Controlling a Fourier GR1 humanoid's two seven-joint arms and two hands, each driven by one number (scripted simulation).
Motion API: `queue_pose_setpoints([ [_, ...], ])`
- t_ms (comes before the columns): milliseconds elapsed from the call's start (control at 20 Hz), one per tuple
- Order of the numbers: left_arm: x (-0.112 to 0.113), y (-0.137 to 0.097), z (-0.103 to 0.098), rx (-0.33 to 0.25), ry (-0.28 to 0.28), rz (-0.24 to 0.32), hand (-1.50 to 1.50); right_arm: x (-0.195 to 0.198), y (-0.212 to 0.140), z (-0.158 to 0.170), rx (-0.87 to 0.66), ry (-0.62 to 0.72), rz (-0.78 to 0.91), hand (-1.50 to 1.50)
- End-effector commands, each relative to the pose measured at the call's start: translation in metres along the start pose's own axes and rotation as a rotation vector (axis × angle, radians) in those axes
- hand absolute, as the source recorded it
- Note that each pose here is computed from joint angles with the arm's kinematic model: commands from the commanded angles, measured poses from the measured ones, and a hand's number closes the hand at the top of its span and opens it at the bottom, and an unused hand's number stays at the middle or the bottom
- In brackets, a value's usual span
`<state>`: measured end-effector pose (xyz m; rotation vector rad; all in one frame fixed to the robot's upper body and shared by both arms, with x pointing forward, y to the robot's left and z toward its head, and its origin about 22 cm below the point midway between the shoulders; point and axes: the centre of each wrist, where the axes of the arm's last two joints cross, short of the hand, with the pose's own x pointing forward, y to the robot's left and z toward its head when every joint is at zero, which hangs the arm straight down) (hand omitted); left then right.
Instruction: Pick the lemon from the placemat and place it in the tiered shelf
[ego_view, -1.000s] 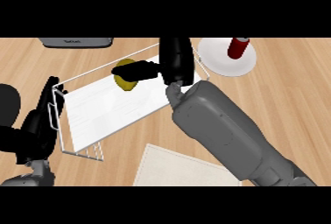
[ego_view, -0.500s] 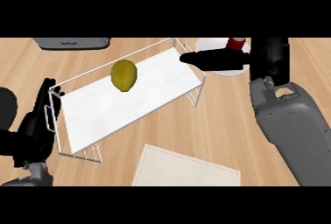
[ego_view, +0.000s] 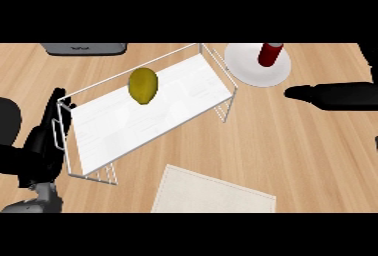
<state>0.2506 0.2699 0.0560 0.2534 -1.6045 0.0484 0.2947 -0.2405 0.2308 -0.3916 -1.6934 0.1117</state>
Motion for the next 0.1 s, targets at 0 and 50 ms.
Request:
queue_pose_setpoints([
  [0,-0.001,-0.001,0.010,0.007,0.004,-0.001,0.00,-0.025,-0.036,0.012,0.007,-0.034,-0.019,-1.50],
  [50,-0.009,0.026,0.019,-0.006,-0.005,0.024,0.00,0.005,-0.044,0.004,0.021,-0.030,-0.017,-1.50],
])
